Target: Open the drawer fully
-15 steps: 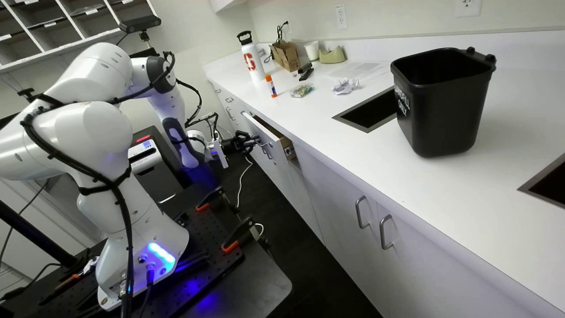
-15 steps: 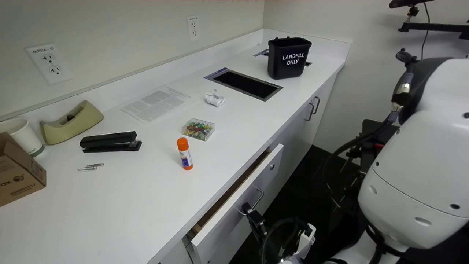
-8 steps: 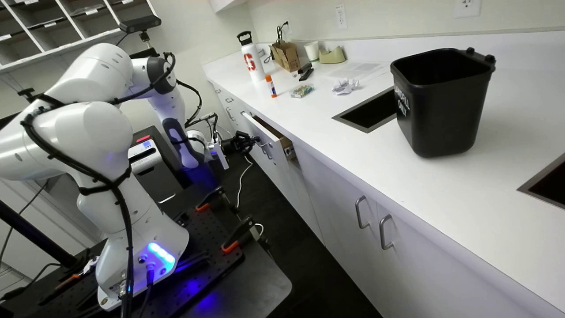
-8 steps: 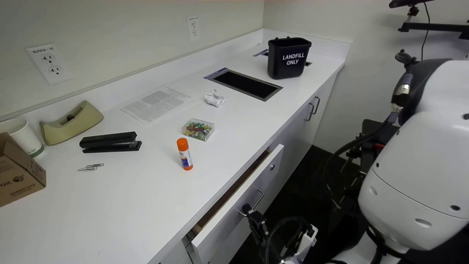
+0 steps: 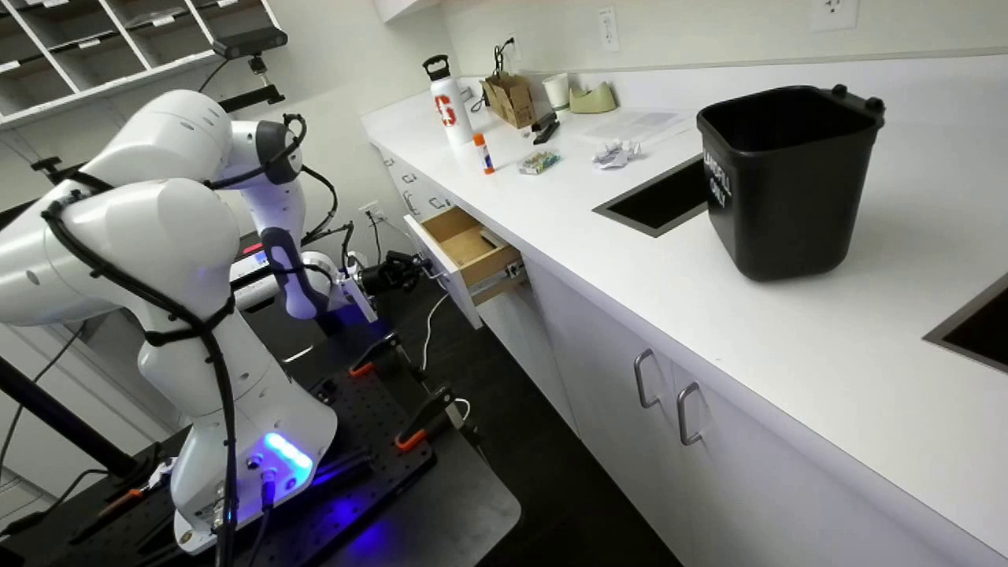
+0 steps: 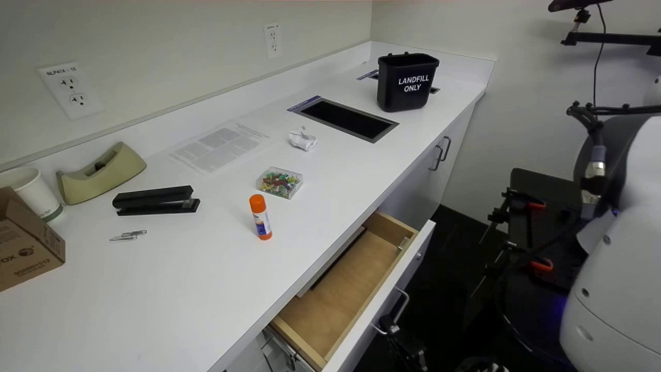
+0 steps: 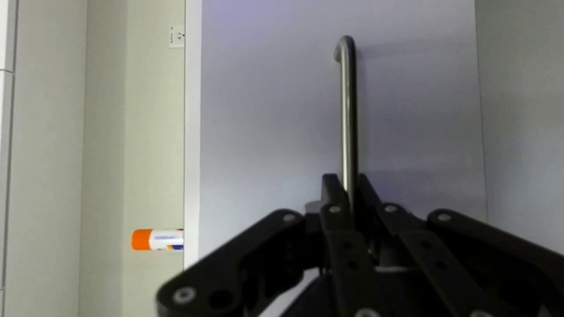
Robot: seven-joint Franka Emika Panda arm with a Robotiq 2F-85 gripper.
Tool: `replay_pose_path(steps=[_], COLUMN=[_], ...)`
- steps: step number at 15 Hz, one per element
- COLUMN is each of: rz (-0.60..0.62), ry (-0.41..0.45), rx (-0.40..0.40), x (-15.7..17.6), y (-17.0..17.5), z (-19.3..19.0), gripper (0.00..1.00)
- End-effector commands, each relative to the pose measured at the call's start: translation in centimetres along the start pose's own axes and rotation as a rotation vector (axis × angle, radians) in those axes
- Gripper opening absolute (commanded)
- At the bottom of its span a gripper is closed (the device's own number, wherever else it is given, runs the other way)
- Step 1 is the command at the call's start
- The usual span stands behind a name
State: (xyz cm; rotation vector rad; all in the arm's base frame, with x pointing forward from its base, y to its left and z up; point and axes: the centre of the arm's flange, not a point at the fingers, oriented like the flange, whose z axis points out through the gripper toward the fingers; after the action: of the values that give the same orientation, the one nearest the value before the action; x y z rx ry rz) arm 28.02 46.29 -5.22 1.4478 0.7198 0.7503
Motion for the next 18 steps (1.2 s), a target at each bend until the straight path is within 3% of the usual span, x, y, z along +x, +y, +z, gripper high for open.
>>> replay_pose_path(steps=[1, 6, 10, 11, 13, 18], rz=[0.051, 0.046, 0.032, 0.029, 0.037, 0.073], ry=[-0.044, -0.078, -0.092, -0.097, -0.095, -0.063], rx=[-0.013, 0.001, 0.008, 0.012, 0.029, 0.149], x=[-1.7, -3.7, -4.3, -4.4, -4.5, -4.0], y=[-0.3, 0.4, 1.3, 1.7, 2.8, 8.3], z=[-5.4, -10.0, -11.6, -11.7, -11.6, -11.5], gripper=[0.03, 0.03, 0.03, 0.35, 0.43, 0.81])
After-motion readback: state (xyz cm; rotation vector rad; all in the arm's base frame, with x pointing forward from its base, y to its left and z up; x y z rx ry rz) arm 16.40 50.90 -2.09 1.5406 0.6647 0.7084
